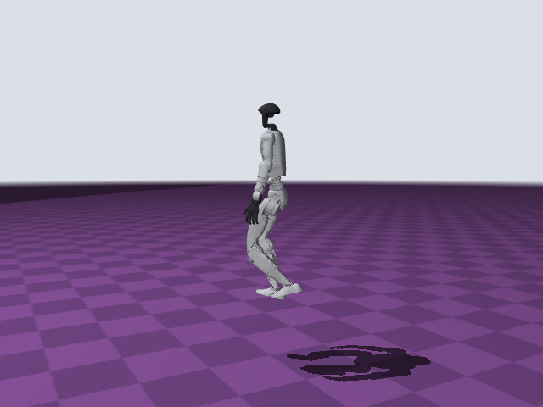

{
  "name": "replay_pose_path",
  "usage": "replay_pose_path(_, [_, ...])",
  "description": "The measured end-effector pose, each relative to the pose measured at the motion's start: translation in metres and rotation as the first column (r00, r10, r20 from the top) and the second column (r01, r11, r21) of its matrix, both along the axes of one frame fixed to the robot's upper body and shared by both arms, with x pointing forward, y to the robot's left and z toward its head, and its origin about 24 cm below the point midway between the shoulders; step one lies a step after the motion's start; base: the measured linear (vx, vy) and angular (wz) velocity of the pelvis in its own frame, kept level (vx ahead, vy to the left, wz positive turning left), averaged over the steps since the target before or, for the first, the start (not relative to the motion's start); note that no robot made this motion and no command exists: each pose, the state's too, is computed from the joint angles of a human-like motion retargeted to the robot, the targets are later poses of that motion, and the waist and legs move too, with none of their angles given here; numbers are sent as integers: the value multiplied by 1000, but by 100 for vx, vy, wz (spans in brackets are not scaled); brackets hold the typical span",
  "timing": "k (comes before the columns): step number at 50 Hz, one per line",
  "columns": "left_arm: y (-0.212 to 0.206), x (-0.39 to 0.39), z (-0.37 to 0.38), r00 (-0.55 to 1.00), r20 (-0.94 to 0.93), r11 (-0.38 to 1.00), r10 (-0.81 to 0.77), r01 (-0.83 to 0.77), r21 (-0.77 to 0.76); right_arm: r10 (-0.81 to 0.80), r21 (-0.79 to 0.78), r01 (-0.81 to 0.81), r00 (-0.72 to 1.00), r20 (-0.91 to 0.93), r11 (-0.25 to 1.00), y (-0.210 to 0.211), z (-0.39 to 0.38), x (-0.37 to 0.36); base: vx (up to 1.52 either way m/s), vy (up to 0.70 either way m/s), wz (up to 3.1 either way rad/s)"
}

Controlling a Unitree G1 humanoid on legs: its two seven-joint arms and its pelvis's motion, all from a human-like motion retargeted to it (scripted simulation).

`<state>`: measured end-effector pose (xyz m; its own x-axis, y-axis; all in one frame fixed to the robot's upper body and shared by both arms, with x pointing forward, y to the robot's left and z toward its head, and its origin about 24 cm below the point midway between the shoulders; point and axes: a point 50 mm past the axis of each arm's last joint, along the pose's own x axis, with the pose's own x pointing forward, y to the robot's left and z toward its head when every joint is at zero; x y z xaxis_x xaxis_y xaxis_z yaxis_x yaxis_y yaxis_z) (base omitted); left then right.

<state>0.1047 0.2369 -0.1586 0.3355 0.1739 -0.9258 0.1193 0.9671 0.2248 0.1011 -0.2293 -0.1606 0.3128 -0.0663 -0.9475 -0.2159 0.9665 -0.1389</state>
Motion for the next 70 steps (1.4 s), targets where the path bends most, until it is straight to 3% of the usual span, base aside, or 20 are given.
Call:
replay_pose_path(26, [-12, -16, -7, 994, -88, 998, -59, 55, -43, -109, -13, 108, 992, -71, 994, -18, -2, -30, 14, 3, 1])
replay_pose_path(70, [-23, -24, -11, 981, -125, 987, -150, 142, -76, -154, -47, 149, 980, -123, 988, -28, -3, -50, 1, 0, 1])
